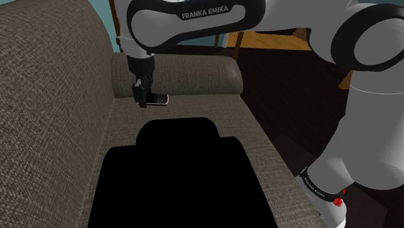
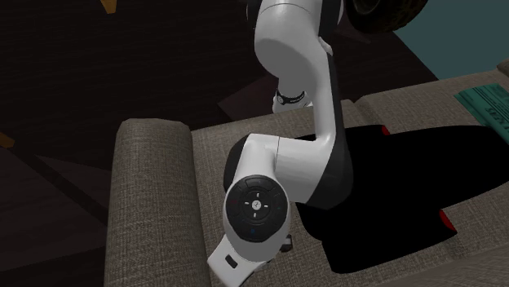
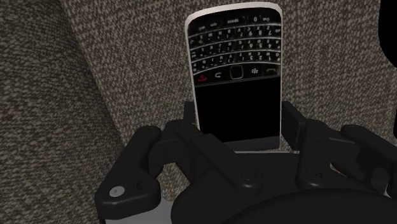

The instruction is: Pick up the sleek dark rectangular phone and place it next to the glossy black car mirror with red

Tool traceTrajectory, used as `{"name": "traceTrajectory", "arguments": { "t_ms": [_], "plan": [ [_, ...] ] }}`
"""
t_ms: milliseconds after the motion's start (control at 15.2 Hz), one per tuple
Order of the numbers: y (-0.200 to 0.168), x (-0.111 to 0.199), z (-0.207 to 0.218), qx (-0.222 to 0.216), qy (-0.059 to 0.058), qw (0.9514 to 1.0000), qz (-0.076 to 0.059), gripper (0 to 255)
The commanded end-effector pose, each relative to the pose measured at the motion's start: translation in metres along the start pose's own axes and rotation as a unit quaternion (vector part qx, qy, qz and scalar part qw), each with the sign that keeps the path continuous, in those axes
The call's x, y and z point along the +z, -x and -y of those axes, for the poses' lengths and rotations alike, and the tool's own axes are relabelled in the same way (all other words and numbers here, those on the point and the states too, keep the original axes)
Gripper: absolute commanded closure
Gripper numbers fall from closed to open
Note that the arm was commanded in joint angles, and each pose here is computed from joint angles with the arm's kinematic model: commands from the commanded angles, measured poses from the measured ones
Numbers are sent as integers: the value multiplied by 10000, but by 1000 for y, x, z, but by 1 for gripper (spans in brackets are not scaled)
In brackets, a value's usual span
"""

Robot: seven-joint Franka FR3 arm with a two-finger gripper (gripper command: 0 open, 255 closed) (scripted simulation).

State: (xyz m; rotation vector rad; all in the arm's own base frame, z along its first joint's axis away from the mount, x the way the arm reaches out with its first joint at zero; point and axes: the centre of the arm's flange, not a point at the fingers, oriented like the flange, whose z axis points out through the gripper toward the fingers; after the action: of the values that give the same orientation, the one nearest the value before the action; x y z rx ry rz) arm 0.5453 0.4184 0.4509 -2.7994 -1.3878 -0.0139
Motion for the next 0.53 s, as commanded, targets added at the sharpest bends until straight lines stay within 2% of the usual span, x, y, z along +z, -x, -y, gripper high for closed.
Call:
{"name": "traceTrajectory", "arguments": {
  "t_ms": [0, 462],
  "plan": [
    [-1, -11, -1, 1, -1, 10000, 2, 255],
    [-1, -47, 0, 1, -1, 10000, 2, 255]
  ]
}}
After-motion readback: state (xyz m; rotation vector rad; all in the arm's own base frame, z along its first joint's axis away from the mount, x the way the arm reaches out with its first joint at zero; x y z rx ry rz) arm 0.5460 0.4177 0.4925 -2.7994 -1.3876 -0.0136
